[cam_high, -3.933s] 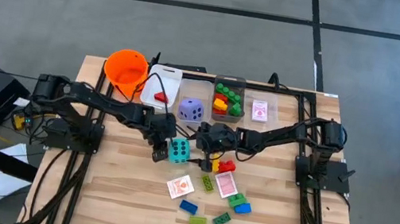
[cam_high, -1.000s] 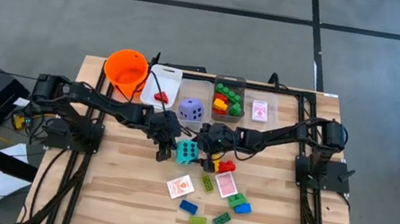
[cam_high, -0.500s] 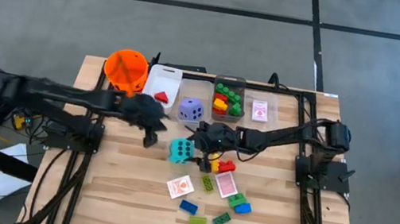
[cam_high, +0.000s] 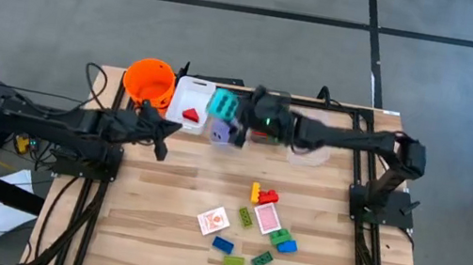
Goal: Pick & Place Toys
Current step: Put the large blue dice into the left transparent bin
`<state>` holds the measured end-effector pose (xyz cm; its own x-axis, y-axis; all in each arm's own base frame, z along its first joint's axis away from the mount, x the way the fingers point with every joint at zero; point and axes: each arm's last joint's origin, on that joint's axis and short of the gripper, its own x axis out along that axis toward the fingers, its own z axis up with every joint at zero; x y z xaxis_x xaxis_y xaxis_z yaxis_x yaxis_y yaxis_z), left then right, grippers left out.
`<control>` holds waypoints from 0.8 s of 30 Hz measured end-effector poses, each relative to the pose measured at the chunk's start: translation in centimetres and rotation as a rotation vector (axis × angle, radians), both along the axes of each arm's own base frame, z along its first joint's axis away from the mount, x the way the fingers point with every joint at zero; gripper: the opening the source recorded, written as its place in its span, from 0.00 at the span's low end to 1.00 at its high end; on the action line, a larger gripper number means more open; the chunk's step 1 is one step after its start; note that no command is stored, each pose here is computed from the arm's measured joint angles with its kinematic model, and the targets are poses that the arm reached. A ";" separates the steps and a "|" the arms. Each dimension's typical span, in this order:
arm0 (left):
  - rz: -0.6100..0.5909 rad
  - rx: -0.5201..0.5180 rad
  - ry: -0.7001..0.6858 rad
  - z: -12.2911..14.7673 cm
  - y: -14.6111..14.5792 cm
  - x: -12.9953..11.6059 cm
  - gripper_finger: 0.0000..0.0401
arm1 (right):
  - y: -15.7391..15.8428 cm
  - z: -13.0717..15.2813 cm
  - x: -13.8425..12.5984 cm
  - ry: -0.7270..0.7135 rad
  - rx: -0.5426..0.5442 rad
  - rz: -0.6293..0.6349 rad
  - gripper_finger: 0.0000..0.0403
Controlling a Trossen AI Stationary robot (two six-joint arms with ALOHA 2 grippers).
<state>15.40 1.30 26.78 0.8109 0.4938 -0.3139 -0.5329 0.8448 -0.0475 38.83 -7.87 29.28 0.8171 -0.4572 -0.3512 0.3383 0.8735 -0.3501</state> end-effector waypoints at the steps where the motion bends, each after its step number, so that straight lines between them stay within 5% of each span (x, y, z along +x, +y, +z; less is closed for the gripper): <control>1: -0.001 0.000 0.003 -0.8 0.0 0.0 0.00 | -1.2 0.1 -0.1 0.000 0.002 -0.022 0.83; 11: 0.000 0.054 -0.022 -2.5 0.3 0.2 0.00 | -8.3 -5.8 0.1 0.114 0.204 -0.036 0.83; 24: -0.007 0.073 -0.025 -2.4 0.3 0.3 0.00 | -7.6 -8.0 1.6 0.164 0.132 0.038 0.95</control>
